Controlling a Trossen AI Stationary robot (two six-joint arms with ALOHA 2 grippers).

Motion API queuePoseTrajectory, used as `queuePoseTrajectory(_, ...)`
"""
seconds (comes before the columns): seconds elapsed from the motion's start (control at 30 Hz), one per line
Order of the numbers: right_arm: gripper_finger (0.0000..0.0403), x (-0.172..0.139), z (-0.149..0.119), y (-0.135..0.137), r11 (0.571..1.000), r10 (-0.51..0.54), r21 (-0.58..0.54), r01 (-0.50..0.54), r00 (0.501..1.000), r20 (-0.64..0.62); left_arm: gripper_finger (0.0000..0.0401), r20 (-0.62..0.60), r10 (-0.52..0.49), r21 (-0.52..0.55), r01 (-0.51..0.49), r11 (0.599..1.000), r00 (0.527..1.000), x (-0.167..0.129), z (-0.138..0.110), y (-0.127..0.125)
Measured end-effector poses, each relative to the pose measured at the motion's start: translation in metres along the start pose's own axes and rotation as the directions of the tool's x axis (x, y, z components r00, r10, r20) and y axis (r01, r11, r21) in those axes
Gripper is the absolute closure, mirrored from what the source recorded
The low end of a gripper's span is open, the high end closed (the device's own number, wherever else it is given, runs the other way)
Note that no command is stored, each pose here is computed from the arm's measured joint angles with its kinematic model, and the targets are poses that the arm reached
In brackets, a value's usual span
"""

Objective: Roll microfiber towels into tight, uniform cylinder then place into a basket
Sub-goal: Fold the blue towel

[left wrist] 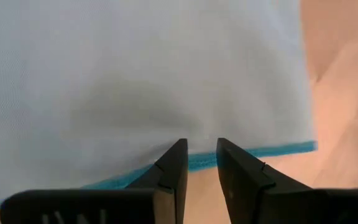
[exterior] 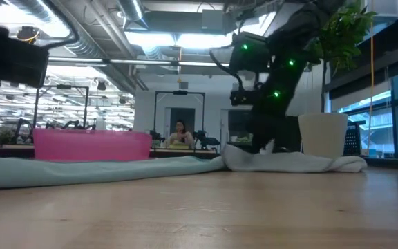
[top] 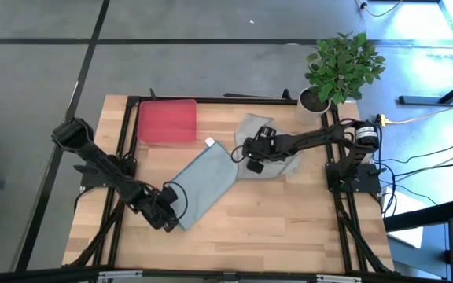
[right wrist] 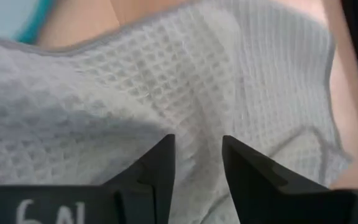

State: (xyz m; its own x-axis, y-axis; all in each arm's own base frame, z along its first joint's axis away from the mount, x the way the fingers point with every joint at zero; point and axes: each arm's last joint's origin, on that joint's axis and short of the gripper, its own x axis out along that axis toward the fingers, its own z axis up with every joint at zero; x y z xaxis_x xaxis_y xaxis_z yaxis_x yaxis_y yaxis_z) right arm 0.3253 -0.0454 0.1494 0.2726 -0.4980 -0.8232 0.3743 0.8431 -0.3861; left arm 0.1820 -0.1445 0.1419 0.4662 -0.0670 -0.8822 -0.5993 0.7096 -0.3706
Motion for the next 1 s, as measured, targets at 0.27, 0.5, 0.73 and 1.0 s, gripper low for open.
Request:
queuePoseTrajectory(0.27, 0.0269, -0.041, 0.037, 0.008, 0.987, 0.163, -0.012, -0.163, 0.981, 0.109, 0.0323, 0.059, 0.038, 0.154, -0.047, 0.987, 0.998, -0.032, 0.016, -0.020)
queuePoseTrajectory(0.5, 0.0269, -0.060, 0.044, 0.047, 0.839, 0.545, -0.147, -0.524, 0.806, 0.233, 0.0323, 0.124, 0.262, 0.147, -0.279, 0.949, 0.957, -0.042, 0.023, -0.004)
queuePoseTrajectory(0.73, 0.0269, -0.041, 0.029, 0.086, 0.745, 0.664, -0.200, -0.636, 0.681, 0.310, 0.0323, 0.093, 0.331, 0.059, -0.337, 0.940, 0.939, -0.023, 0.018, 0.023)
queuePoseTrajectory(1.0, 0.0269, -0.006, 0.019, 0.106, 0.750, 0.661, -0.201, -0.630, 0.708, 0.249, 0.0323, 0.073, 0.197, 0.020, -0.199, 0.980, 0.978, -0.005, 0.011, 0.027)
